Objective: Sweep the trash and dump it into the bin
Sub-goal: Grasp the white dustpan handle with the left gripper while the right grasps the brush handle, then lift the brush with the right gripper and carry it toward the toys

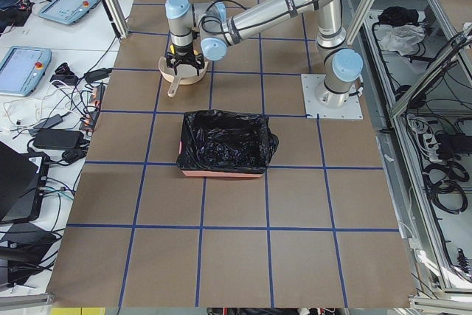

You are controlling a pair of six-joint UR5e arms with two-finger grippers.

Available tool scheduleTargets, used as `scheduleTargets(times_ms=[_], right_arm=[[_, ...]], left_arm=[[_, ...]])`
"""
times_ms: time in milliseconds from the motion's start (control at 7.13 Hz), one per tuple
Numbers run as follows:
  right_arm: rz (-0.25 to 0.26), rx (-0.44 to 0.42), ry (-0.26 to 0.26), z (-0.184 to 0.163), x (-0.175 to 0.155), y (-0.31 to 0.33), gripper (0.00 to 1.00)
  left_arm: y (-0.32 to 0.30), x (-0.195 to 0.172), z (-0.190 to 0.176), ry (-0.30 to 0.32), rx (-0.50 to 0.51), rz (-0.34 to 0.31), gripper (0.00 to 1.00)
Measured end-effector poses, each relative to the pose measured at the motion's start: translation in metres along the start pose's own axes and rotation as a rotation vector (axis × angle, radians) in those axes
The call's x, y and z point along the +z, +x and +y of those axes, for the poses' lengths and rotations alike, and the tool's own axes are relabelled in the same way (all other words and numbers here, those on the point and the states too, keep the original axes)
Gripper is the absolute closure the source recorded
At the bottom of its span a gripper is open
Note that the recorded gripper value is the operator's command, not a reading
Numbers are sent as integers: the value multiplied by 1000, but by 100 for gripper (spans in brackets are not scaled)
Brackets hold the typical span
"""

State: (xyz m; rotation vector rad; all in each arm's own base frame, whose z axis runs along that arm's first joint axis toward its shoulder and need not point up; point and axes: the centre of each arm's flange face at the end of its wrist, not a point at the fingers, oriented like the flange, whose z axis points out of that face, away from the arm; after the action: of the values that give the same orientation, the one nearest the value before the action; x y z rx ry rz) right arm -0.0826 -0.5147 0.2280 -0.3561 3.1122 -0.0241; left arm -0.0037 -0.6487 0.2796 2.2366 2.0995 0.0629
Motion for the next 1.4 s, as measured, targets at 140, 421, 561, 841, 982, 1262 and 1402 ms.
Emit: scheduleTargets(times_ms=[140, 421, 561, 841, 982, 1262, 1402], right_arm=[[-1, 0, -4, 1, 1, 0, 43], [2, 5, -4, 1, 0, 2, 40], [3, 10, -3, 1, -1, 4, 40], [6, 18, 2, 1, -2, 7, 51], [8, 20, 5, 1, -4, 7, 56], [4, 23, 11, 1, -4, 8, 78], [2, 23, 12, 1, -4, 8, 86]], left_arm=[[-10, 4, 7, 0, 25, -20, 0], [-26, 14, 12, 62, -12, -44, 0], [-28, 19, 13, 87, -59, -42, 0], [-30, 27, 15, 94, -104, -49, 0], [-29, 34, 16, 93, -110, -45, 0], [-25, 53, 25, 97, -126, -27, 0], [-24, 57, 29, 97, -129, -24, 1]])
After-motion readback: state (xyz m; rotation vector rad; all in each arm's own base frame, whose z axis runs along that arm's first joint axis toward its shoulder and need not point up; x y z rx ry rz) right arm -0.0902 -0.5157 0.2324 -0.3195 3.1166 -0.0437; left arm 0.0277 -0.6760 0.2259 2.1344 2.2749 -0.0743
